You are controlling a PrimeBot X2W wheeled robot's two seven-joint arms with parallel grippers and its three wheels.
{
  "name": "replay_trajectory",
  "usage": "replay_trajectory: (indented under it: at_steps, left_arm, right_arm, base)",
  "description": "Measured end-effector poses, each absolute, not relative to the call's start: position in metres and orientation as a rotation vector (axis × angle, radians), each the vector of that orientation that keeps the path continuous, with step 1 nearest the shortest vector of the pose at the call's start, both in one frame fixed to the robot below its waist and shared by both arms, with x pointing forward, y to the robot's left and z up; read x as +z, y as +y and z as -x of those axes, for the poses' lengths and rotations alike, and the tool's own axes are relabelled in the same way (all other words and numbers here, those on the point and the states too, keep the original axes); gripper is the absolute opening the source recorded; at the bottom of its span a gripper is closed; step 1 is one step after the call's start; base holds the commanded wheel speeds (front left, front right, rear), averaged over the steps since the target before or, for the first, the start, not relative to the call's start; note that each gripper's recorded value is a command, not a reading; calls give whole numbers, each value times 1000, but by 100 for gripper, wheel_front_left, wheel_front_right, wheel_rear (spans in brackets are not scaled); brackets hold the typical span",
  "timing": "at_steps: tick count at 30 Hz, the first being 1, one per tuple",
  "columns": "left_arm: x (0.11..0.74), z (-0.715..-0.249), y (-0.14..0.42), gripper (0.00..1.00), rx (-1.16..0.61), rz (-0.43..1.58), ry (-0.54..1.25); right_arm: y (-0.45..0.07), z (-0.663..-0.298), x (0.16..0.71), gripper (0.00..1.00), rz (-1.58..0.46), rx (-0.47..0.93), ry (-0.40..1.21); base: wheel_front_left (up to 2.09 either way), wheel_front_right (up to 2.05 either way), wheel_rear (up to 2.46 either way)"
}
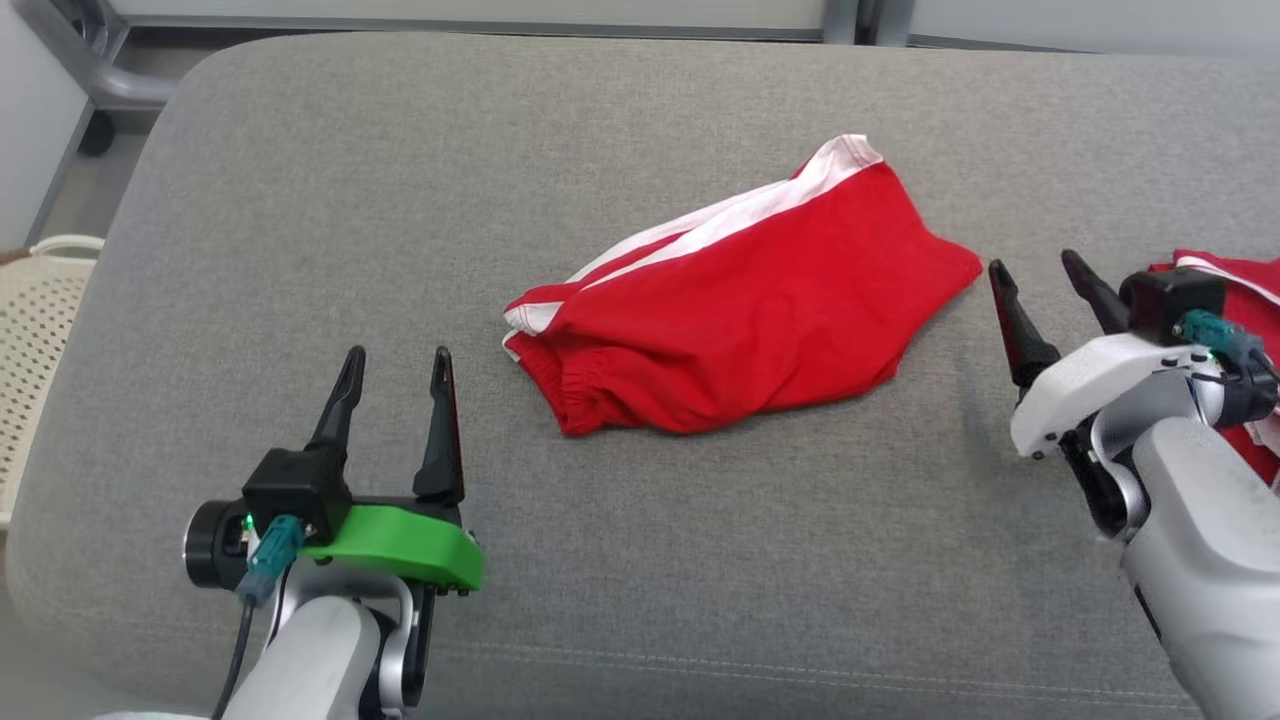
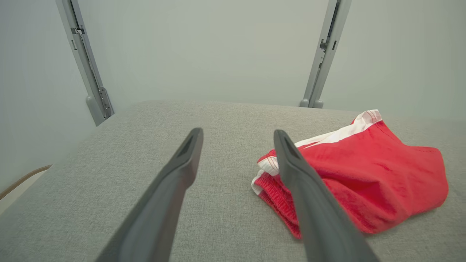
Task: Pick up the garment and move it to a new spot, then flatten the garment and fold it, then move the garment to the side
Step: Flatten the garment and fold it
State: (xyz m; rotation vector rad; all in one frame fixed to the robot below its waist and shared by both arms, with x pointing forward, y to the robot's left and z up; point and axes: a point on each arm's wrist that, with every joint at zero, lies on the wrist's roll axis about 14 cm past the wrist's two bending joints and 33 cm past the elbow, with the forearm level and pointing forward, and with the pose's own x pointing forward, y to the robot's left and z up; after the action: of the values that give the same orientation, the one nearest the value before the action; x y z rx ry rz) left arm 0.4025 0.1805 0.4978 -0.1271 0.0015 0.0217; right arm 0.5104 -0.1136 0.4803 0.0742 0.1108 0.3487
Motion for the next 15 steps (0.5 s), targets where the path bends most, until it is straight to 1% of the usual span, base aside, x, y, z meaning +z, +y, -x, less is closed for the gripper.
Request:
replay_trajectory:
  at_steps: [7, 15]
  left_arm:
    - [483, -410, 174, 100, 17, 154, 43]
    - [464, -416, 180, 100, 38, 151, 88]
  right_arm:
    - [-99, -540, 437, 100, -48, 379, 281]
    - [-77, -553, 388, 100, -100, 394, 428]
  base:
    - [0, 0, 0]
    - [0, 0, 0]
